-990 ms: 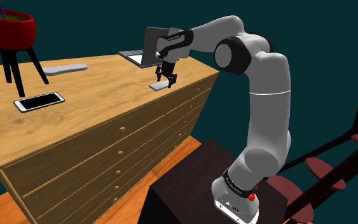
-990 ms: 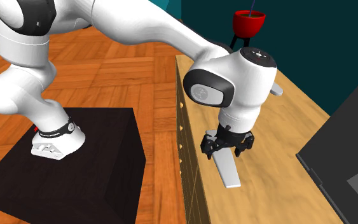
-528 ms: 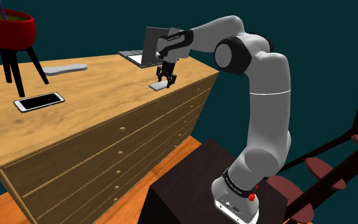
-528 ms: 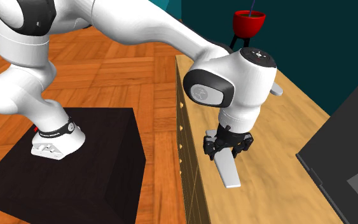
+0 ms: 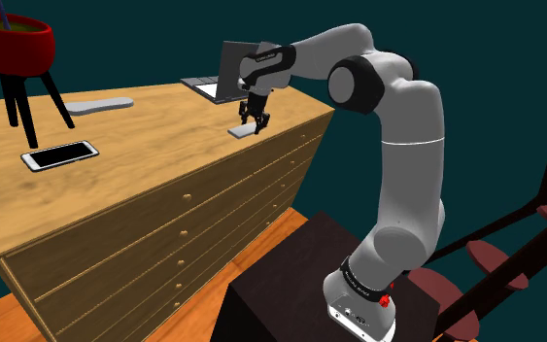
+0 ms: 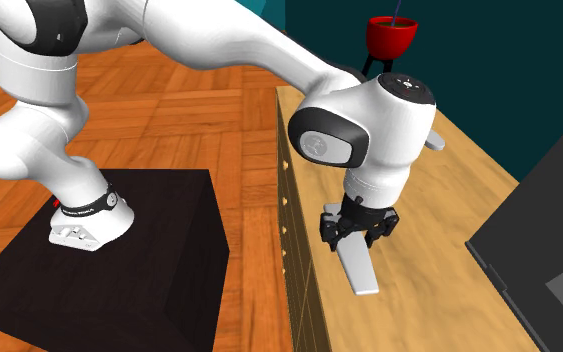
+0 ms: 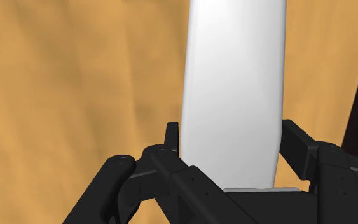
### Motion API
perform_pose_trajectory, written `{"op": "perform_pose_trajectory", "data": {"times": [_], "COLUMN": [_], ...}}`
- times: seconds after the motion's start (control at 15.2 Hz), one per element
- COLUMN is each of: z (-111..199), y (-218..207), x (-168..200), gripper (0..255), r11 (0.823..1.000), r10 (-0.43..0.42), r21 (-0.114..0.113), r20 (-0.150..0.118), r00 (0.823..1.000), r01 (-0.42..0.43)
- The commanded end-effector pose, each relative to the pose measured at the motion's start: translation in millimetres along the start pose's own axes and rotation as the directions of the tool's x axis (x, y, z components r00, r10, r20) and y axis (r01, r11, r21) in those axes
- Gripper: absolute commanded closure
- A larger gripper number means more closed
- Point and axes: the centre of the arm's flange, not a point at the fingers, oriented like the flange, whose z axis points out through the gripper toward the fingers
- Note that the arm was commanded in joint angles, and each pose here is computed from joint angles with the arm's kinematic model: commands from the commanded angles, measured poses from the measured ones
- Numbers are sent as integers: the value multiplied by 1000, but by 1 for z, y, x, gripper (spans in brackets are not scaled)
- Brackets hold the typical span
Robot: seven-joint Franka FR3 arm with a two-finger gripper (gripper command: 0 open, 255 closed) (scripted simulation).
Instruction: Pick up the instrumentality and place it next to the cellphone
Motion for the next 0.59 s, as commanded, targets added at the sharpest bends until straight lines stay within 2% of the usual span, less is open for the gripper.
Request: {"op": "perform_pose_trajectory", "data": {"times": [0.0, 0.53], "z": [-8, -51], "y": [0, -1], "x": [0, 0], "gripper": [255, 255], "r11": [1000, 1000], "r10": [0, 0], "r21": [0, 0], "r20": [0, 0], "r00": [1000, 1000], "r01": [0, 0]}}
